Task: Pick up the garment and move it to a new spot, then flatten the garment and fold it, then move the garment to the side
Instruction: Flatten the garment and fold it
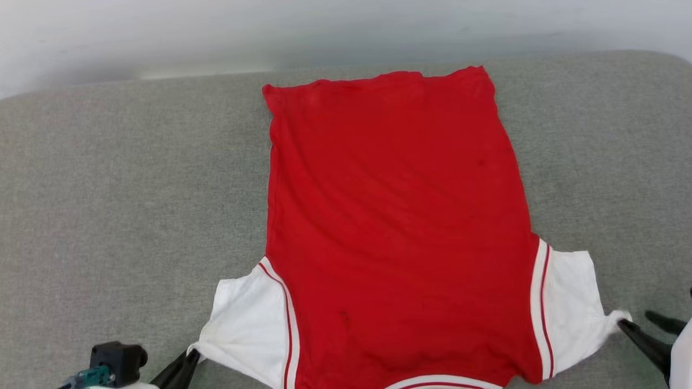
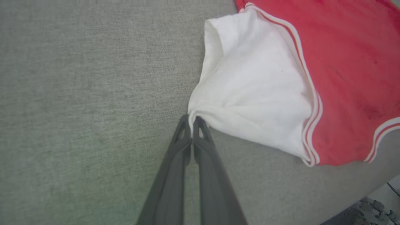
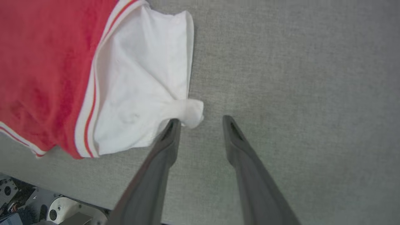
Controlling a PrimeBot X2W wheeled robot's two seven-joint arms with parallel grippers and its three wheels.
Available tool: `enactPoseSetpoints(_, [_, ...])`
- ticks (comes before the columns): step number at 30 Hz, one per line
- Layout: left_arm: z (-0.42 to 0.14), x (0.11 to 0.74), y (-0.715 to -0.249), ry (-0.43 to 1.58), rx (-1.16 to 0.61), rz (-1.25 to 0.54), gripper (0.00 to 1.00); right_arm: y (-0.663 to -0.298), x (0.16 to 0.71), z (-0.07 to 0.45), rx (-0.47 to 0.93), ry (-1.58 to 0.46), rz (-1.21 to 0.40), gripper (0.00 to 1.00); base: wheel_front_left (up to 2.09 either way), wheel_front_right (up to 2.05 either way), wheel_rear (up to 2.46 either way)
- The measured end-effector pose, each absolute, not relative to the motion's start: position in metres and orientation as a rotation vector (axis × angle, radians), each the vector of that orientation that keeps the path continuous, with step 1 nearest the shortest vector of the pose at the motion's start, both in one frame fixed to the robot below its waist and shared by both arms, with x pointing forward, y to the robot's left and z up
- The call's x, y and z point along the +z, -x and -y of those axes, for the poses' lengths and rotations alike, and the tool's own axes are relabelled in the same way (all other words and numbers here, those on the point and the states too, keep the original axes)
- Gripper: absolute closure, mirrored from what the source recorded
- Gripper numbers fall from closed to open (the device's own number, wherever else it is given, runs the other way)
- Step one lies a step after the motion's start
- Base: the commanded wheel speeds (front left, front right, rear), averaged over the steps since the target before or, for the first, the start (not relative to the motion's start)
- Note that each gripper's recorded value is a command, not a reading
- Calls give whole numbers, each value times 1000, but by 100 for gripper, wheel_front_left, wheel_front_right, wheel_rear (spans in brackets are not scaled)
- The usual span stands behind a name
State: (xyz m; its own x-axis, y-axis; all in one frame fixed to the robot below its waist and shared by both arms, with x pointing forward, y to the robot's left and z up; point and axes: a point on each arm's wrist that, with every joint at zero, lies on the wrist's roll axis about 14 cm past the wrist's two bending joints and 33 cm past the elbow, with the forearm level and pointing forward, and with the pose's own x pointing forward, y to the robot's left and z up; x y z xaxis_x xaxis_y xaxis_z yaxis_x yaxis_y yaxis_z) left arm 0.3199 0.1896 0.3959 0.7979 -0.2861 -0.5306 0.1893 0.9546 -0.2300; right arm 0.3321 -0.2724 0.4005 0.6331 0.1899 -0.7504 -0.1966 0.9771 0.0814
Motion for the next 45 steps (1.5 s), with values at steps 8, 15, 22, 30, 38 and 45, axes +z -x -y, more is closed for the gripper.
enactPoseSetpoints(8, [-161, 414, -323, 231, -340, -612, 100, -400, 449, 261, 259, 33, -780, 0, 0, 0, 0])
enactPoseSetpoints(15, [-147, 423, -321, 247, -390, -660, 100, -475, 469, 225, 308, -25, -818, 0, 0, 0, 0])
enactPoseSetpoints(22, [-144, 425, -322, 243, -389, -683, 100, -551, 458, 204, 278, 14, -916, 0, 0, 0, 0])
enactPoseSetpoints(30, [-146, 412, -320, 302, -316, -717, 100, -621, 421, 185, 221, 72, -1000, 0, 0, 0, 0])
enactPoseSetpoints(38, [-157, 403, -328, 300, -259, -715, 100, -656, 374, 171, 191, 118, -1079, 0, 0, 0, 0])
enactPoseSetpoints(45, [-166, 397, -329, 296, -210, -716, 100, -669, 351, 153, 218, 122, -1087, 0, 0, 0, 0])
